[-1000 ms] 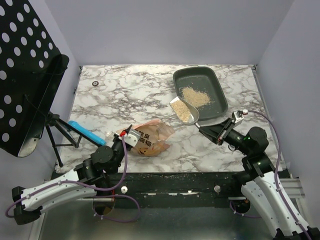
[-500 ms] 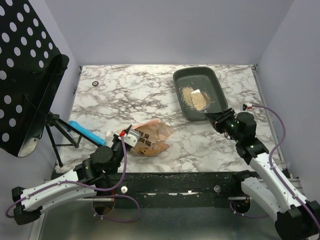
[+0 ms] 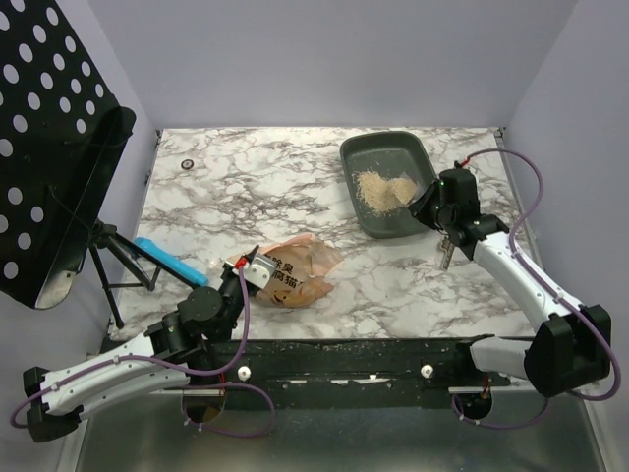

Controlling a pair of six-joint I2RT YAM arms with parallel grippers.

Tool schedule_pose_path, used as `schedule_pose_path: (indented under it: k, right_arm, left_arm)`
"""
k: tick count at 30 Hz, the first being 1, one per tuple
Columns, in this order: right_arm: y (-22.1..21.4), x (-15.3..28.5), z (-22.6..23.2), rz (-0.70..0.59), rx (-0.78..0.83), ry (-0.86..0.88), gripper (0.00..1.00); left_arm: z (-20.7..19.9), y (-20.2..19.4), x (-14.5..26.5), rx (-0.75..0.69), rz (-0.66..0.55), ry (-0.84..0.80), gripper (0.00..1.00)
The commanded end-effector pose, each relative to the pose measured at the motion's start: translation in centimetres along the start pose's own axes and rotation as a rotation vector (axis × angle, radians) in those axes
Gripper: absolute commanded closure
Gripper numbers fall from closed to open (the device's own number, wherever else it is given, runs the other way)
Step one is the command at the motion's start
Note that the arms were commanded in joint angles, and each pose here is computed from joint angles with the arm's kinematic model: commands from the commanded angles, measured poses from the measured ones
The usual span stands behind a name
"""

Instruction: Fill the litter box with clean litter

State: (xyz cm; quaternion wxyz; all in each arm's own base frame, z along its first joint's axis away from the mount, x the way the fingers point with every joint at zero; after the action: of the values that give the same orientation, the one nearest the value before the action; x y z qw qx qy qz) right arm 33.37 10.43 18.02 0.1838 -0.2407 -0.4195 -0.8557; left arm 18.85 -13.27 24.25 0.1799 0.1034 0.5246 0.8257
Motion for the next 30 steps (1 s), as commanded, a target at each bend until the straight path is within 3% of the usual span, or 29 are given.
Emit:
schedule_pose_path:
  k: [1, 14, 24, 30]
  right_arm:
    - [3.6, 0.0, -0.3, -0.040, 0.255, -0.118, 1.00]
    - [5.9, -0.2, 2.3, 0.175, 0.639, -0.209, 1.00]
    - [4.7, 1.9, 4.9, 0.220, 0.920, -0.338, 1.00]
    - [5.4, 5.6, 7.4, 0.146, 1.007, -0.342, 1.00]
  left_arm:
    - [2.1, 2.8, 0.0, 0.096, -0.081, 0.087, 1.00]
    - [2.1, 2.7, -0.1, 0.089, -0.071, 0.089, 1.00]
    - [2.0, 2.6, -0.2, 0.081, -0.065, 0.089, 1.00]
    - [2.0, 2.6, -0.1, 0.081, -0.065, 0.088, 1.00]
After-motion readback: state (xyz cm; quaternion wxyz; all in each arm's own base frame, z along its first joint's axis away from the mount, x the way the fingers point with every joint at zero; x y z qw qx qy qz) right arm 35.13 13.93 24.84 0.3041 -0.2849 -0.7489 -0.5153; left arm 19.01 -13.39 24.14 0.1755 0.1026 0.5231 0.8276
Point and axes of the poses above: each gripper's point midway between its finger pads, its own x axis back along the fingers, its own z axis along the line the jaws close on, y = z × x, the point moved 2 cm from there along x, back along the fingers, and after that the axes turned 3 degrees about -x, right-handed, at the moved point
